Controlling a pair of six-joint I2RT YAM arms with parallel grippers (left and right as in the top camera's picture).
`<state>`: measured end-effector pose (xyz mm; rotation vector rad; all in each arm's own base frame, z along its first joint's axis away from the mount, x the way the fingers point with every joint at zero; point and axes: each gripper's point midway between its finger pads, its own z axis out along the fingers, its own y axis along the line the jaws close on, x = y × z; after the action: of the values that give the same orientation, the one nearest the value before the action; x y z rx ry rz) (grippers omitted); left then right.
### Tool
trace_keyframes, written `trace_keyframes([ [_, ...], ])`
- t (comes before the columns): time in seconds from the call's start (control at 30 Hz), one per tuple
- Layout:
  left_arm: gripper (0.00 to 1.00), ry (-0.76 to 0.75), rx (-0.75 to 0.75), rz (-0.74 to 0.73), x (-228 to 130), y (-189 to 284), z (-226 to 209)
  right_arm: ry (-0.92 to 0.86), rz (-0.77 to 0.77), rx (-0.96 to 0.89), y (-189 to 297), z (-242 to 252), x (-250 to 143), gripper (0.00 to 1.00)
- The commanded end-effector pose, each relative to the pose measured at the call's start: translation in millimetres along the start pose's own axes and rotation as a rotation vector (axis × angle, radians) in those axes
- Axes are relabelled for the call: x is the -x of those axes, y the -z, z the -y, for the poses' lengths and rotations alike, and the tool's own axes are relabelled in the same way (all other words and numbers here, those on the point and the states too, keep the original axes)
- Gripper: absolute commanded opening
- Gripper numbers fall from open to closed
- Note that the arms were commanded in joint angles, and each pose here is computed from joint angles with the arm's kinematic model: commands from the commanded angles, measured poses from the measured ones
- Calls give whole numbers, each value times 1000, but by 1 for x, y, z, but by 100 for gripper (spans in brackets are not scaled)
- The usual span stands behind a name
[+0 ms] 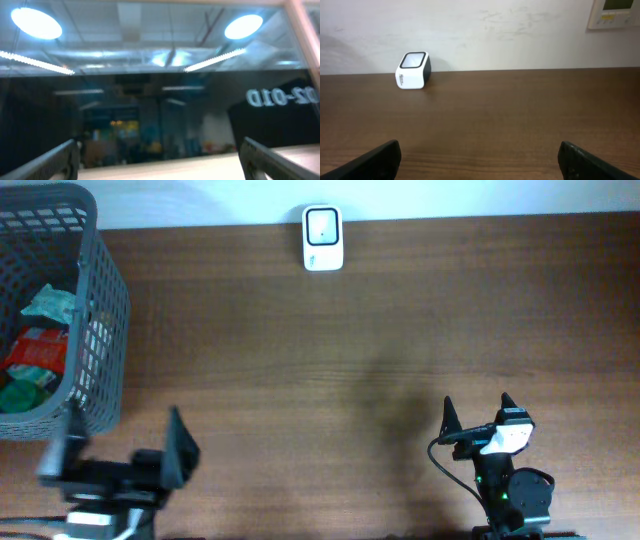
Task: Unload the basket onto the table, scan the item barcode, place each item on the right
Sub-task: 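Reach the left gripper into the grey basket toward the white tube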
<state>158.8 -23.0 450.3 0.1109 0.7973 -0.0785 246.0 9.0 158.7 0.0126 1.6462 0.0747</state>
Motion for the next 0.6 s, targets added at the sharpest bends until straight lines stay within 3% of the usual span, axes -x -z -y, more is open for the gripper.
trace_keyframes([
  [0.0, 99, -149, 46, -274, 8, -80, -20, -4, -4, -13, 0, 3, -3, 99],
  [0.13, 99, -79, -123, -625, -51, -128, -2, -4, -4, -13, 0, 3, -3, 98],
  [0.23, 99, -147, 96, -716, -68, -167, -47, -4, -4, -13, 0, 3, -3, 98],
  [0.33, 99, -170, 319, -936, -97, -193, -103, -4, -4, -13, 0, 3, -3, 99],
  [0.43, 99, -84, 454, -1140, -142, -191, -156, -4, -4, -13, 0, 3, -3, 98],
  [0.57, 99, 0, 570, -1305, -213, -162, -219, -4, -4, -13, 0, 3, -3, 98],
])
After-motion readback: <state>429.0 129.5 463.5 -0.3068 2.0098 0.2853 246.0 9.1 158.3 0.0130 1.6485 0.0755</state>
